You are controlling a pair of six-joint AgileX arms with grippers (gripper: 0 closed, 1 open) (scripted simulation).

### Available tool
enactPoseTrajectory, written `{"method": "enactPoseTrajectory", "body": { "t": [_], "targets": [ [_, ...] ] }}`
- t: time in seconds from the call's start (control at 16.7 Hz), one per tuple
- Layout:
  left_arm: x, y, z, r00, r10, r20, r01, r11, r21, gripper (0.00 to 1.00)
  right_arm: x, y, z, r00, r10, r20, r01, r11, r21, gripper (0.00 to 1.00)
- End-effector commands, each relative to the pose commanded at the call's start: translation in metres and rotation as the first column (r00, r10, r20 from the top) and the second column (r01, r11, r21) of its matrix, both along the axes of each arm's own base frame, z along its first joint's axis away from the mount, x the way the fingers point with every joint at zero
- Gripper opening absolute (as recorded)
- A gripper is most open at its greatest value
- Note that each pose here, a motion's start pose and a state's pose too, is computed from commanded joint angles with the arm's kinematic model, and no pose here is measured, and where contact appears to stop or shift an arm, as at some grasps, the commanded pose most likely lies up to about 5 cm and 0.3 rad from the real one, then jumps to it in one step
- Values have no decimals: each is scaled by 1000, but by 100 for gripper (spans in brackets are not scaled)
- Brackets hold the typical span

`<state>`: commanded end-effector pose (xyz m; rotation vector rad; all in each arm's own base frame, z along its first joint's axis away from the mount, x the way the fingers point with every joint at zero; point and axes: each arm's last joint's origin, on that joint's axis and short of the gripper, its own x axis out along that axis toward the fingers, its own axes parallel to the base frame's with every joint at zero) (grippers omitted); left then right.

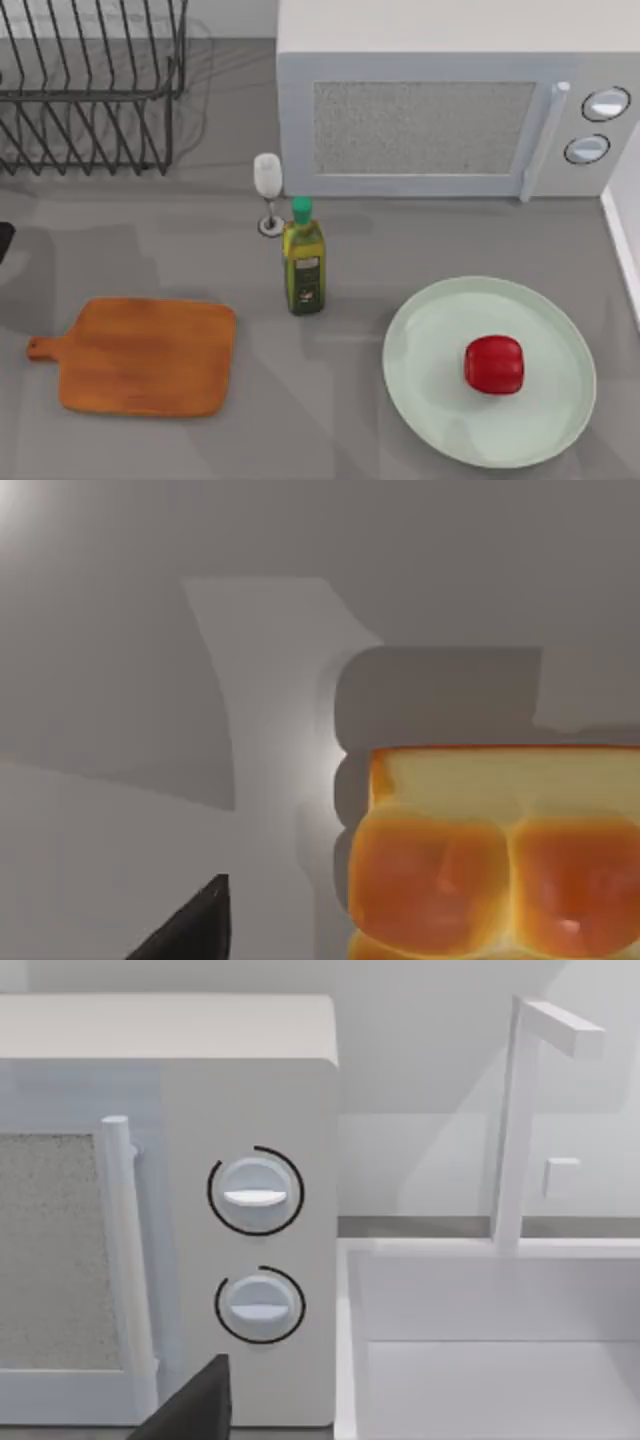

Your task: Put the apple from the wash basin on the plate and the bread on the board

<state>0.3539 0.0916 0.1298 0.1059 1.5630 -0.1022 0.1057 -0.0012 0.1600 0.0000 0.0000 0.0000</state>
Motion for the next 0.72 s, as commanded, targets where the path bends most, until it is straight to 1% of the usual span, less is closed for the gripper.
{"method": "enactPoseTrajectory", "body": {
  "t": [0.18,0.42,0.72],
  "targets": [
    [-2,0,-25,1000,0,-5,0,1000,-1,100,0,0,0,1000,0,0,0,1000,0,100],
    [-2,0,-28,1000,0,-7,0,1000,-2,100,0,0,0,1000,0,0,0,1000,0,100],
    [-2,0,-28,1000,0,-7,0,1000,-2,62,0,0,0,1000,0,0,0,1000,0,100]
  ]
}}
